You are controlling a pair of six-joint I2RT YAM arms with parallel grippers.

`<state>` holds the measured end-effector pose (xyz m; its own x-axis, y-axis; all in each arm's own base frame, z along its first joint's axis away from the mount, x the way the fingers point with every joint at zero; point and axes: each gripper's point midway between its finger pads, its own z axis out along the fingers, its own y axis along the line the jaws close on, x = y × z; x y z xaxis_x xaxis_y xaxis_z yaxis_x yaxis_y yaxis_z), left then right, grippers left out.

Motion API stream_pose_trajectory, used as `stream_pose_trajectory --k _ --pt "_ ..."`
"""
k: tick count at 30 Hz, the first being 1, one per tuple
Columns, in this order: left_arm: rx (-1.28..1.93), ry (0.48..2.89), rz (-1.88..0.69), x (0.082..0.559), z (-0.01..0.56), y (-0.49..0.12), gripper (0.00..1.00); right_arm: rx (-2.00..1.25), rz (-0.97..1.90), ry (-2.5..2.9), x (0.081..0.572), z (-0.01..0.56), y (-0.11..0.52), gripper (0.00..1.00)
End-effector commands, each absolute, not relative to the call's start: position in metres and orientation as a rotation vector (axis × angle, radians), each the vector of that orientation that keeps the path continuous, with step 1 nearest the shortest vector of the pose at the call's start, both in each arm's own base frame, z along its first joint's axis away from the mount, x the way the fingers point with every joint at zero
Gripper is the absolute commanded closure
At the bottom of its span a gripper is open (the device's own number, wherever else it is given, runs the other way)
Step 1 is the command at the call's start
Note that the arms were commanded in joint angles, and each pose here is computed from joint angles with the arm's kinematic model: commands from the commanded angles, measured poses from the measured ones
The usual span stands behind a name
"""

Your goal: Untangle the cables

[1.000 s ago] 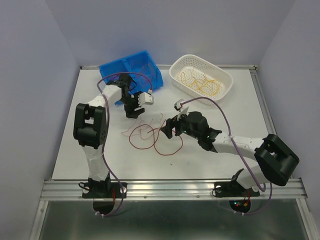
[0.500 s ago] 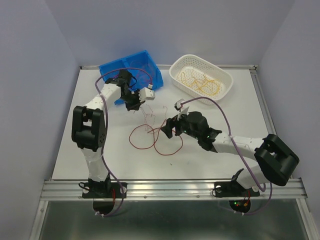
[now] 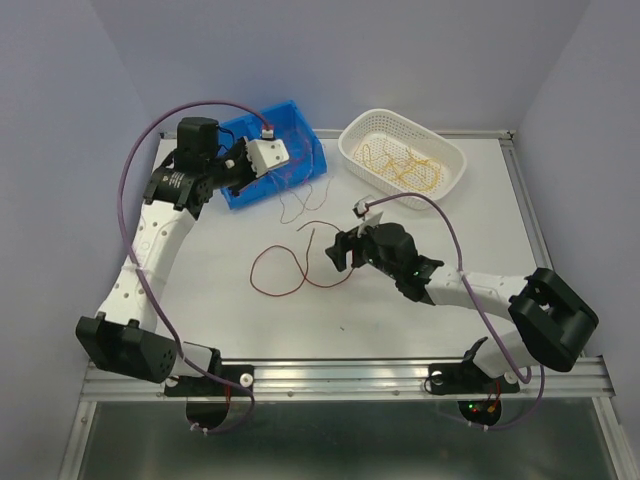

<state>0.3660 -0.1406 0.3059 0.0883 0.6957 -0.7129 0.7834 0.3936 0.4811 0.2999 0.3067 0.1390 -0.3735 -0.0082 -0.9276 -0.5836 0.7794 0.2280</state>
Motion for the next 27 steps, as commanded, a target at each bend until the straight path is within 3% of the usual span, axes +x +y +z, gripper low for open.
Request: stream_pose_trajectory --k 1,12,19,24,27 --pt "1.279 1.628 -0.085 0.355 0.326 -0.135 1.00 -0.449 0.679 1.812 0.307 0.154 0.316 0.19" --pt "1.277 1.609 -0.123 0.331 0.337 -0.136 1.00 -0.571 0.634 1.855 0.341 0.108 0.350 0.16" --pt "0.950 1.677 0.107 0.379 0.344 -0.098 1.00 -0.504 0.487 2.061 0.347 0.053 0.333 0.25" --pt "0.808 1.675 0.183 0.416 0.358 -0.063 1.00 -0.461 0.457 2.082 0.338 0.051 0.315 0.25" --pt "0.809 1.756 0.216 0.450 0.335 -0.048 1.00 -0.444 0.454 2.071 0.331 0.058 0.306 0.25"
